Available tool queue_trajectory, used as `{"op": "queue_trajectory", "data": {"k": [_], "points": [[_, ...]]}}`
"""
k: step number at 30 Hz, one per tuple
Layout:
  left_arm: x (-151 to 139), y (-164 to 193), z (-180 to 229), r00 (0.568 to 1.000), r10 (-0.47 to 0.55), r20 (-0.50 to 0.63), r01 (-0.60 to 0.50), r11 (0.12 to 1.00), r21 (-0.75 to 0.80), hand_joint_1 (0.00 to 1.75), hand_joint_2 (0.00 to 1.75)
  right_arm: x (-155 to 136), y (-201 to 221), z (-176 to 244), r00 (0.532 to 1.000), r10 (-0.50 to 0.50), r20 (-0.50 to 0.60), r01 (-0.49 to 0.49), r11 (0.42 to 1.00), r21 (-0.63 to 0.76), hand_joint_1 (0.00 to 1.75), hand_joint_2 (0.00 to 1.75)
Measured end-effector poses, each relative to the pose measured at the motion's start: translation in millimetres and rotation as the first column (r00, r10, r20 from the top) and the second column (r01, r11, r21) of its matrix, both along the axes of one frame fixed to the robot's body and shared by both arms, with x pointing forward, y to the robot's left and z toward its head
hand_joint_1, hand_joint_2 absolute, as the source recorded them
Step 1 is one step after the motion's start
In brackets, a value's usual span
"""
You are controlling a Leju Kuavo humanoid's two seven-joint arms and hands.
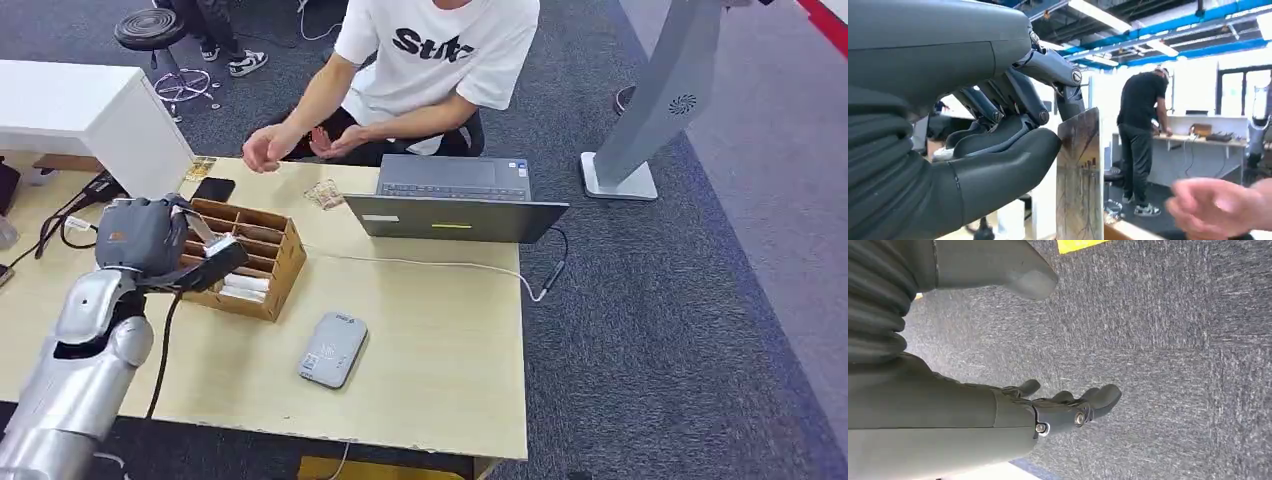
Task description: Pass the card to the sensor for recognition and then transmit it.
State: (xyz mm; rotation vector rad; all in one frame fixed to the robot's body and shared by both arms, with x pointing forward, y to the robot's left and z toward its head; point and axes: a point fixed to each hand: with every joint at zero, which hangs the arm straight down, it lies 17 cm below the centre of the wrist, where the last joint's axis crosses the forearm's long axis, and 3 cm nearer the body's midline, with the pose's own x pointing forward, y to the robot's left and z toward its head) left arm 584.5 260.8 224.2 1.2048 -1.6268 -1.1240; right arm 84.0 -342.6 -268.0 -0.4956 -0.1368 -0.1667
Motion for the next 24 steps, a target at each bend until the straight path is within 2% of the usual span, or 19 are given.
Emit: {"op": "queue_trajectory", "data": {"k": [6,14,24], "points": [[10,-3,50,0.998,-0.020,0.059,0.021,0.999,-0.031,1.75,1.75,0,0,0,1.000,0.008,0.000,-0.008,1.000,-0.001,0.00,1.75],[32,28,171,0.977,0.048,0.209,-0.036,0.997,-0.062,1.75,1.75,5,1,1,1.000,0.030,0.003,-0.030,1.000,-0.004,0.00,1.75],[48,71,240,0.952,0.157,0.262,-0.125,0.983,-0.134,1.75,1.75,13,3,2,0.999,0.050,-0.003,-0.050,0.999,-0.005,0.00,1.75]]}}
